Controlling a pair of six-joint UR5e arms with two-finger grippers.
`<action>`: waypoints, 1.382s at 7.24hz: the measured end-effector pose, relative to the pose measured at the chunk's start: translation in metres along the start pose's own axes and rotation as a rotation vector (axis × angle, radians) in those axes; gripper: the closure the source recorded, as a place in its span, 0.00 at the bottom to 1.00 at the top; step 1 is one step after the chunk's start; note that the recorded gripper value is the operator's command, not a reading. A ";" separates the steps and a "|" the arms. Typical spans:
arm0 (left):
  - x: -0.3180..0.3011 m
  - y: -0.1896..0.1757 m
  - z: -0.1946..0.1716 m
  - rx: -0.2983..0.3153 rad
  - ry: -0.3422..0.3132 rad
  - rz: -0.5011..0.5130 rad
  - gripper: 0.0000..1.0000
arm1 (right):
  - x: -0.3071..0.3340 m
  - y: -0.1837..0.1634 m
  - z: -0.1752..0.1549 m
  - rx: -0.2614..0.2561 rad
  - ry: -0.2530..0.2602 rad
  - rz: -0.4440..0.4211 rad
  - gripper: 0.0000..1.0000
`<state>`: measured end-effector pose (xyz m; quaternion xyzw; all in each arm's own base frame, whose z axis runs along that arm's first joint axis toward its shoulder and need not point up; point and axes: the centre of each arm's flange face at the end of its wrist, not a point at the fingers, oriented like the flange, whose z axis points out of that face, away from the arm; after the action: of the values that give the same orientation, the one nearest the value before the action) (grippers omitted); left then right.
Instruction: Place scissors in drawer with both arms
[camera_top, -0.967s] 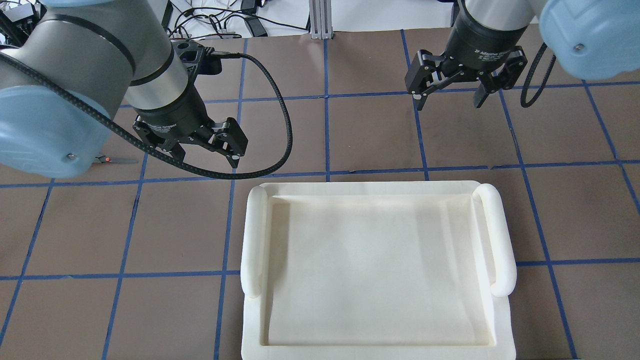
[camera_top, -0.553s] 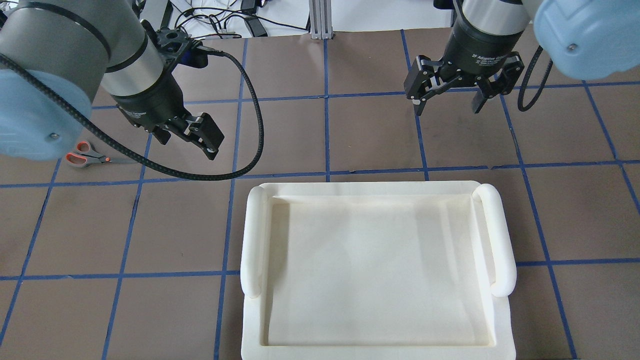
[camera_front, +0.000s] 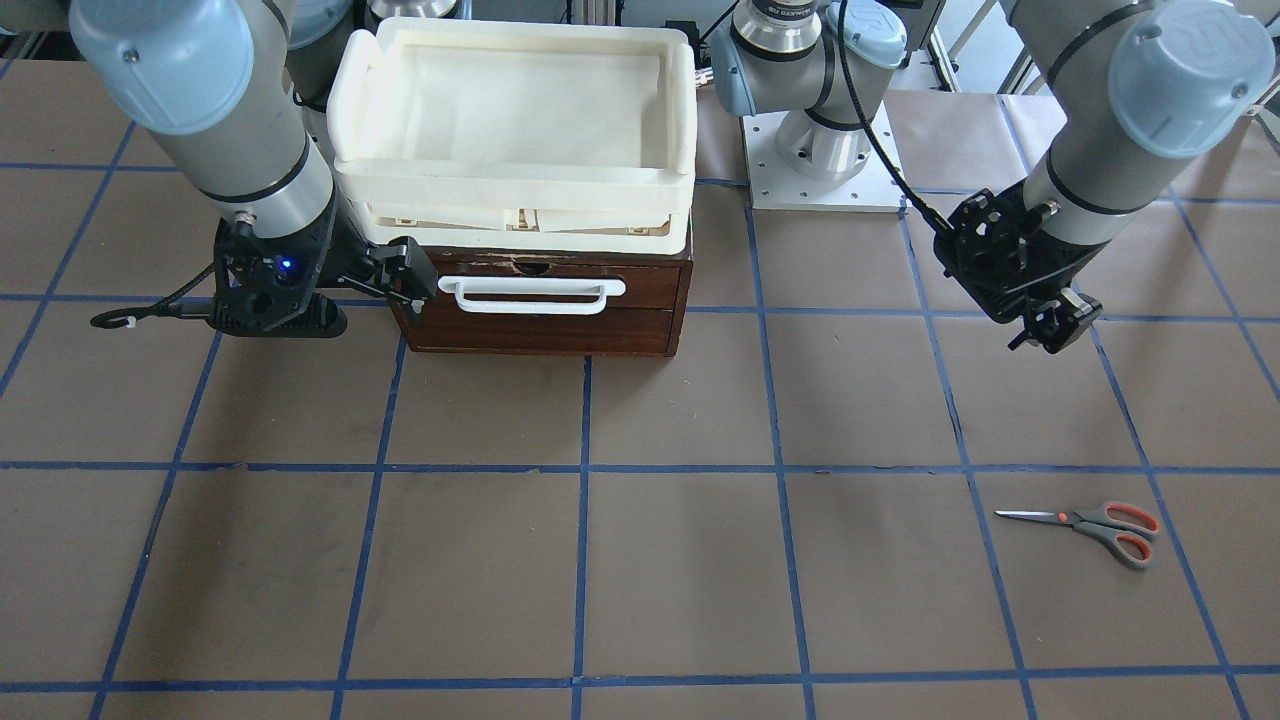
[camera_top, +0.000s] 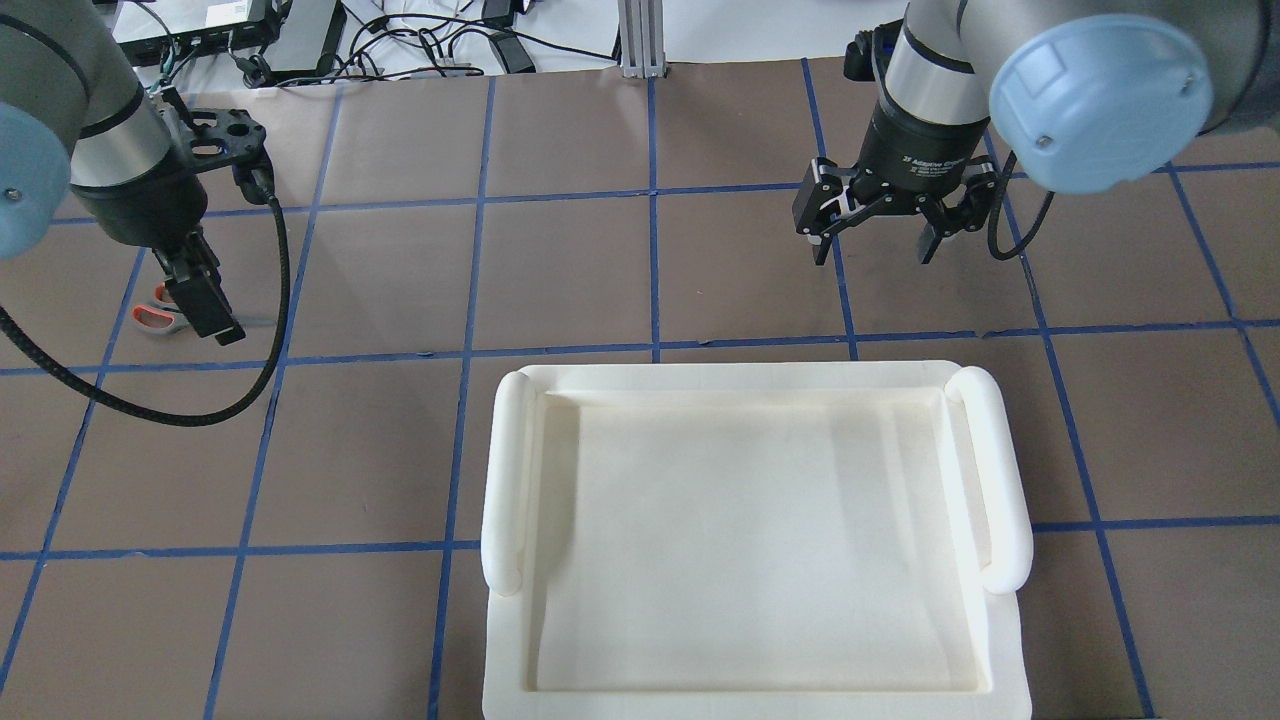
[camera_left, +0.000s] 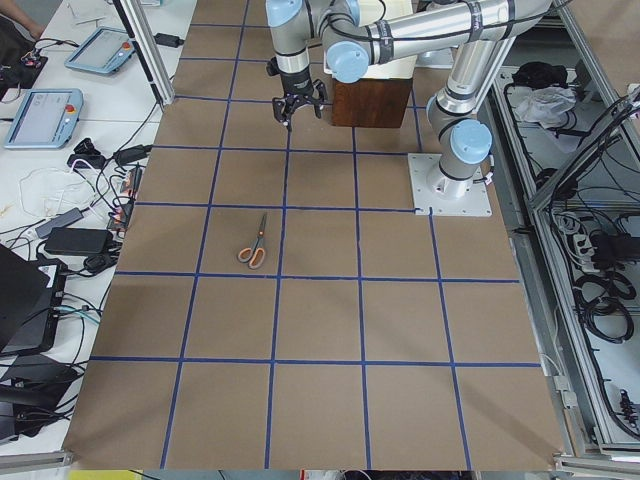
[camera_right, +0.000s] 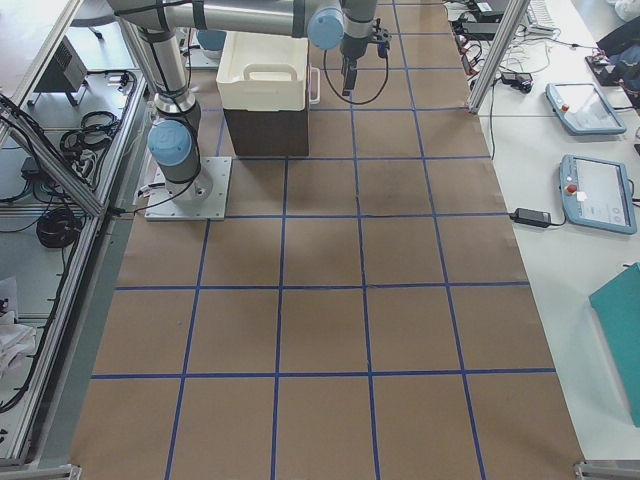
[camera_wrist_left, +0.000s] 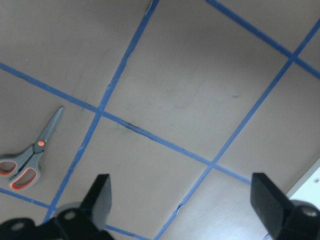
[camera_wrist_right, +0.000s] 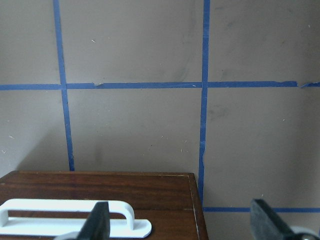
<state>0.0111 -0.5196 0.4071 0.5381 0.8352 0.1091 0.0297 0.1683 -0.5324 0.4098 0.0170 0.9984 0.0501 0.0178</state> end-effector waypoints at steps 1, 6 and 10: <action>-0.031 0.021 0.022 -0.029 -0.010 0.143 0.07 | -0.003 -0.017 0.018 0.009 -0.007 0.017 0.00; -0.152 0.071 0.139 0.104 -0.178 0.716 0.00 | -0.084 0.003 0.028 0.031 -0.047 -0.628 0.00; -0.181 0.099 0.201 0.120 -0.163 0.667 0.00 | -0.110 -0.015 0.058 0.033 -0.198 -0.912 0.00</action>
<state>0.2086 -0.6141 0.2201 0.7892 0.6132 0.0200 0.0274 0.2799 -0.5452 0.3543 -0.4189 0.8981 0.0194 0.1328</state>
